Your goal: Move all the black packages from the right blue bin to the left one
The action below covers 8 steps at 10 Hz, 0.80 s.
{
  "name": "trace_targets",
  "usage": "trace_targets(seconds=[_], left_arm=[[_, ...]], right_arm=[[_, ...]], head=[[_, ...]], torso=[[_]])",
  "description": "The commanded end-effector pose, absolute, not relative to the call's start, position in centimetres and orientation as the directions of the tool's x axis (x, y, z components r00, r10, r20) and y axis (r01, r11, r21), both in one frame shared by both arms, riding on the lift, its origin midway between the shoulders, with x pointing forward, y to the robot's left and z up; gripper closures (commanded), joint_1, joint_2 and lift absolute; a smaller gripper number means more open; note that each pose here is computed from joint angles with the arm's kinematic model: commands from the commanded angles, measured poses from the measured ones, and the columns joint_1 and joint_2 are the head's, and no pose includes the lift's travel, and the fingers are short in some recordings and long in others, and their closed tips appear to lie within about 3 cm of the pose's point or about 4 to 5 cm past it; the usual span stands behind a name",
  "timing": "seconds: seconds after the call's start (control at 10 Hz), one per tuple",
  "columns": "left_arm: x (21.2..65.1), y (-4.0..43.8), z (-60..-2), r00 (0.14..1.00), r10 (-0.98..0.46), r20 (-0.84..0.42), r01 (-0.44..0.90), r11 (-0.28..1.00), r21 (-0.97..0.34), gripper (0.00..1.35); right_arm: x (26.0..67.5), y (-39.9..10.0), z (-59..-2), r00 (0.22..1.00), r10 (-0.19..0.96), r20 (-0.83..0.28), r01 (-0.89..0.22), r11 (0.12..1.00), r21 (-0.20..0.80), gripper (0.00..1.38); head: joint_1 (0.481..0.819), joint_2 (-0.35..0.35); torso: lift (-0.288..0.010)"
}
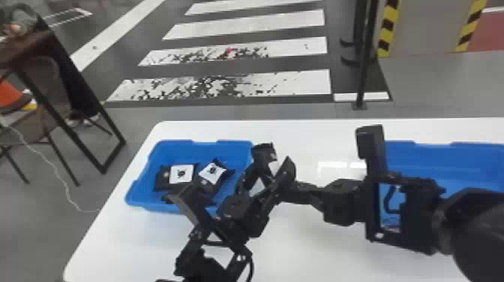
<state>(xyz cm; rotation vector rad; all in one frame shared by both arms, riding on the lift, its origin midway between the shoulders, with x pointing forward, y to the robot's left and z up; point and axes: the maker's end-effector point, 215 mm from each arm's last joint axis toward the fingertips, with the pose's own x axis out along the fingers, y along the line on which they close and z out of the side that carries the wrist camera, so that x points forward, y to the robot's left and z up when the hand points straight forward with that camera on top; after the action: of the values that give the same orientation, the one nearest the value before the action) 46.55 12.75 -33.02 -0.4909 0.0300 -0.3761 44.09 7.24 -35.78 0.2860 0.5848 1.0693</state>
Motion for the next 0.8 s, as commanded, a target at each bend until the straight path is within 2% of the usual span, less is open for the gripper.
trace_targets(seconds=[0.0,0.1,0.5,0.6,0.7], left_arm=[[46.4,12.9,-33.9,0.928,-0.374,0.013,0.339,0.826,-0.45,1.05],[46.3,13.6,-33.8,0.931,-0.365,-0.003,0.331,0.848,-0.414,1.23],[46.2,15.2,-32.8,0.948,-0.316,0.026,0.299,0.865,-0.403,1.22],[46.6,15.7,-32.3,0.952,-0.304,0.036,0.294,0.876,-0.383,1.22],[47.6,17.5,-31.6,0.967,-0.252,0.043,0.253,0.915,-0.315,1.22]], right_arm=[[43.9,7.4,-35.8,0.345,0.886,-0.309,-0.738,0.46,0.495,1.15],[44.1,7.3,-35.7,0.347,0.886,-0.308,-0.738,0.461,0.493,1.15],[44.7,7.2,-35.4,0.362,0.886,-0.29,-0.735,0.463,0.495,1.14],[44.9,7.2,-35.5,0.371,0.889,-0.27,-0.726,0.459,0.512,0.94],[45.2,6.9,-35.7,0.379,0.89,-0.253,-0.713,0.456,0.532,0.57]], head=[[0.695,0.242],[0.695,0.244],[0.695,0.263],[0.695,0.266],[0.695,0.271]], torso=[[-0.14],[-0.14],[-0.14],[-0.14],[-0.14]])
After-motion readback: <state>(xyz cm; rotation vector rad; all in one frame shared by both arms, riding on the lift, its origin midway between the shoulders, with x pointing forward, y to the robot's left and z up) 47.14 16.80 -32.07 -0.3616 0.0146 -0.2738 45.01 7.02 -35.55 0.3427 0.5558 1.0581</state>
